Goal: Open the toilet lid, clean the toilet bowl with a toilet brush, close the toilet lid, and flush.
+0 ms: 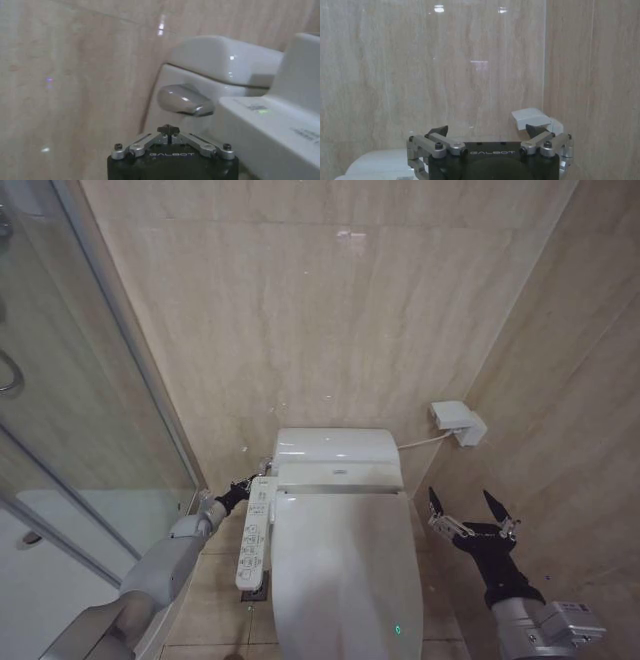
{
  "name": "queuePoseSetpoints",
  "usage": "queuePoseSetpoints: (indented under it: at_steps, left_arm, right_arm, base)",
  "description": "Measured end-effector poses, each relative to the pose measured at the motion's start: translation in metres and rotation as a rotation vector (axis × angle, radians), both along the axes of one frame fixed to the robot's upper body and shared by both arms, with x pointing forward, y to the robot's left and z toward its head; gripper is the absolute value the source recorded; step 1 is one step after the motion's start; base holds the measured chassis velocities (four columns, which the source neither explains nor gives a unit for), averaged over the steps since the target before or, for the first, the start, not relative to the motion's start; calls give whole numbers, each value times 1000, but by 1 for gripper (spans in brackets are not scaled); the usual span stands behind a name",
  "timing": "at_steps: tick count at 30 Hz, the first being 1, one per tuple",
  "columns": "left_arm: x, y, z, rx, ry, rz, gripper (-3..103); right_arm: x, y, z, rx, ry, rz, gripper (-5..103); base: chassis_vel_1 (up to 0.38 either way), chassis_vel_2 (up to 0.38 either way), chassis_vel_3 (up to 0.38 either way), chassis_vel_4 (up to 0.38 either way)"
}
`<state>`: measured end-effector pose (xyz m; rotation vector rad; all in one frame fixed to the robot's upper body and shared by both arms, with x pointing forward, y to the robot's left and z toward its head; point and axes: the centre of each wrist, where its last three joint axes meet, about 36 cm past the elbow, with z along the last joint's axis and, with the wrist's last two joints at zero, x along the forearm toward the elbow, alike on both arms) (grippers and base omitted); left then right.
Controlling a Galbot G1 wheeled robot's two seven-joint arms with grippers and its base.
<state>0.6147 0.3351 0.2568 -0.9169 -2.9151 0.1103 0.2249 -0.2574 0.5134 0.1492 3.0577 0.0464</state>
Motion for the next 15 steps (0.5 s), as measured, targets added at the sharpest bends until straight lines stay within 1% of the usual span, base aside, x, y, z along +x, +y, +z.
queuePoseSetpoints:
  at_steps: [1, 2, 3, 6, 7, 9, 10, 11, 13, 15]
  left_arm:
    - [-2, -1, -1, -4, -6, 25, 0]
    - [-6, -4, -3, -11, -19, 68, 0]
    - [-6, -4, -3, -11, -19, 68, 0]
    - [-15, -11, -3, 19, -60, 230, 0]
    - [-15, -11, -3, 19, -60, 230, 0]
    - [-21, -13, 0, 18, -78, 368, 0]
    - [-24, -12, 3, 15, -89, 408, 0]
    - [-24, -12, 3, 15, -89, 408, 0]
    - [-32, -8, 10, 14, -121, 460, 0]
    - [-37, -6, 15, 17, -129, 475, 0]
  right_arm:
    - [0, 0, 0, 0, 0, 0, 100]
    - [0, 0, 0, 0, 0, 0, 100]
    - [0, 0, 0, 0, 0, 0, 100]
    - [0, 0, 0, 0, 0, 0, 100]
    - [0, 0, 0, 0, 0, 0, 100]
    - [0, 0, 0, 0, 0, 0, 100]
    - [0, 0, 0, 0, 0, 0, 100]
    - [0, 0, 0, 0, 0, 0, 100]
    - [0, 0, 0, 0, 0, 0, 100]
    - [0, 0, 0, 0, 0, 0, 100]
  base:
    - [0, 0, 0, 0]
    - [0, 0, 0, 0]
    - [0, 0, 0, 0]
    - [0, 0, 0, 0]
    - [0, 0, 0, 0]
    - [0, 0, 0, 0]
    - [0, 0, 0, 0]
    - [0, 0, 0, 0]
    - [0, 0, 0, 0]
    - [0, 0, 0, 0]
